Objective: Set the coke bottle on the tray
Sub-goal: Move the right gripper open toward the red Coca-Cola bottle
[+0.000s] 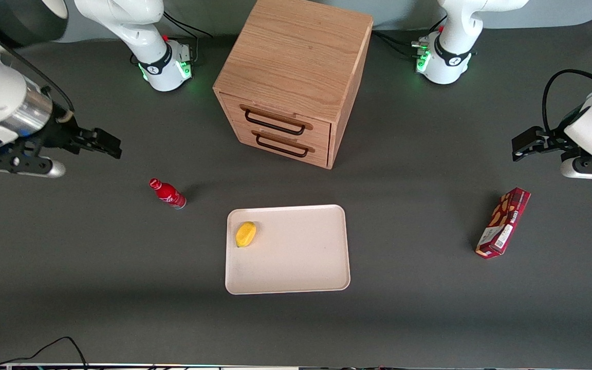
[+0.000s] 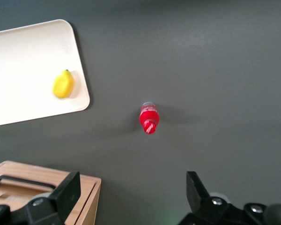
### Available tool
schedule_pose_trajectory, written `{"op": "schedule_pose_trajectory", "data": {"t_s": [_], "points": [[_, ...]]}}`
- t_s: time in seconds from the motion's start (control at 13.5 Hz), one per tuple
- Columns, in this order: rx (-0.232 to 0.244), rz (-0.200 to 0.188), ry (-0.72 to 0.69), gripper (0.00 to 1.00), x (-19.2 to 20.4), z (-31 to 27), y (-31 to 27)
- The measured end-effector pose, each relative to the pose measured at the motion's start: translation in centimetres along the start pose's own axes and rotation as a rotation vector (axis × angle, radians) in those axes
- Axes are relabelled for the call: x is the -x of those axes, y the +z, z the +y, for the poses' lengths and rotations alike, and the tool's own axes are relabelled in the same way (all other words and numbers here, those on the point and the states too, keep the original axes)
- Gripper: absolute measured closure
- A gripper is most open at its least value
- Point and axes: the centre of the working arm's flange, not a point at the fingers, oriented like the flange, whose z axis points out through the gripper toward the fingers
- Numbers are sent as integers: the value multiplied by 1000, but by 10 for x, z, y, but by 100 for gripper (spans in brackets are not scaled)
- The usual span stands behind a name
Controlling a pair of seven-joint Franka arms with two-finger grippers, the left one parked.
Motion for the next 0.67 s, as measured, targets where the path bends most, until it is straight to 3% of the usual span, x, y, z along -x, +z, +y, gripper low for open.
{"op": "schedule_pose_trajectory", "data": {"t_s": [0.67], "points": [[-24,46,-1,0,8,23,190]]}}
